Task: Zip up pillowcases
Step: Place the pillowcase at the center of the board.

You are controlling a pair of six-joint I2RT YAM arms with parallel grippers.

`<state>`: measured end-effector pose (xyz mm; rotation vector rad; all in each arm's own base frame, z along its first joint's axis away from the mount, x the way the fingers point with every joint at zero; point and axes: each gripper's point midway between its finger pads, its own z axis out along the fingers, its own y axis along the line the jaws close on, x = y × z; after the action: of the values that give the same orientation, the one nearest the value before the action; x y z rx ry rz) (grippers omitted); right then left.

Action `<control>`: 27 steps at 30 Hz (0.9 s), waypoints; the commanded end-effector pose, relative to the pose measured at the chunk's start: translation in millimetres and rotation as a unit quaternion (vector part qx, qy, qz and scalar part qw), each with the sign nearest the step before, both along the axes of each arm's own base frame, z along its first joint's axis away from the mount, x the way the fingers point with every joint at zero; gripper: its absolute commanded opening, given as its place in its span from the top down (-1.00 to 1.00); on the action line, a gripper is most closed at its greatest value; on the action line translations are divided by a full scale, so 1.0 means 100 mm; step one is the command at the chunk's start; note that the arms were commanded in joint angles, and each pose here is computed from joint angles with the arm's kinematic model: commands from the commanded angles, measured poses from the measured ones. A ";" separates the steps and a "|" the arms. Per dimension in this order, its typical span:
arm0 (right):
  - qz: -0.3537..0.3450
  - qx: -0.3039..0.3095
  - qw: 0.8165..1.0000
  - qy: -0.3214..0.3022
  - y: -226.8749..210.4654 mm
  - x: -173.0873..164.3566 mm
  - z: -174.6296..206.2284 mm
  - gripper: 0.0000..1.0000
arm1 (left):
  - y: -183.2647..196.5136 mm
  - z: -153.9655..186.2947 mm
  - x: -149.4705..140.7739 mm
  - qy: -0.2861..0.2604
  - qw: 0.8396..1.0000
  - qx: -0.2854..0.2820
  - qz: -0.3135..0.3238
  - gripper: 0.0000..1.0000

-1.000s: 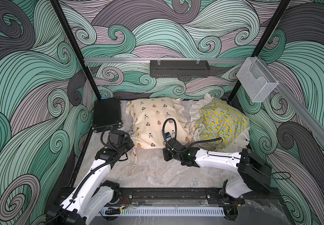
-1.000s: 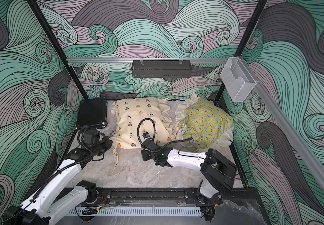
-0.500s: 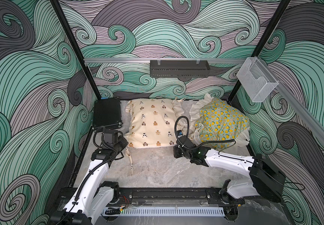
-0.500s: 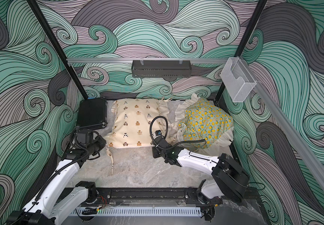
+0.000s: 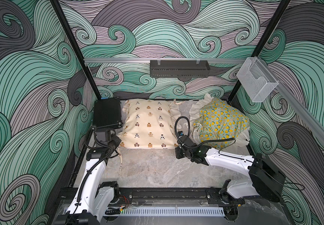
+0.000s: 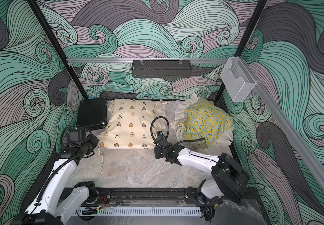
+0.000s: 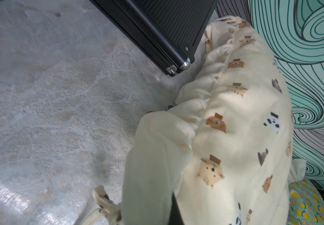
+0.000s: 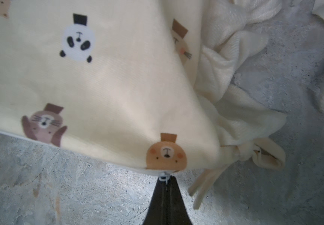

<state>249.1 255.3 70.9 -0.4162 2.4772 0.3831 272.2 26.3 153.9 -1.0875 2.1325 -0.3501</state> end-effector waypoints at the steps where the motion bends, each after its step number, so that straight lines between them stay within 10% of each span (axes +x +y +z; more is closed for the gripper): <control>1: -0.007 -0.007 1.000 0.002 -0.02 0.01 0.02 1.00 | 0.20 0.20 0.01 -0.009 0.999 0.021 0.040 1.00; 15: 0.027 0.024 0.999 -0.005 0.31 -0.07 0.16 0.77 | 0.02 0.00 0.15 -0.015 0.999 -0.039 0.009 0.97; 27: -0.006 0.005 0.998 -0.060 -0.04 0.21 0.67 -0.14 | -0.16 0.24 0.24 -0.028 0.997 -0.041 -0.065 -0.19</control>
<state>255.9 269.7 123.6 -0.4362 2.3738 0.4439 288.8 16.0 158.3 -1.0566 2.1680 -0.4810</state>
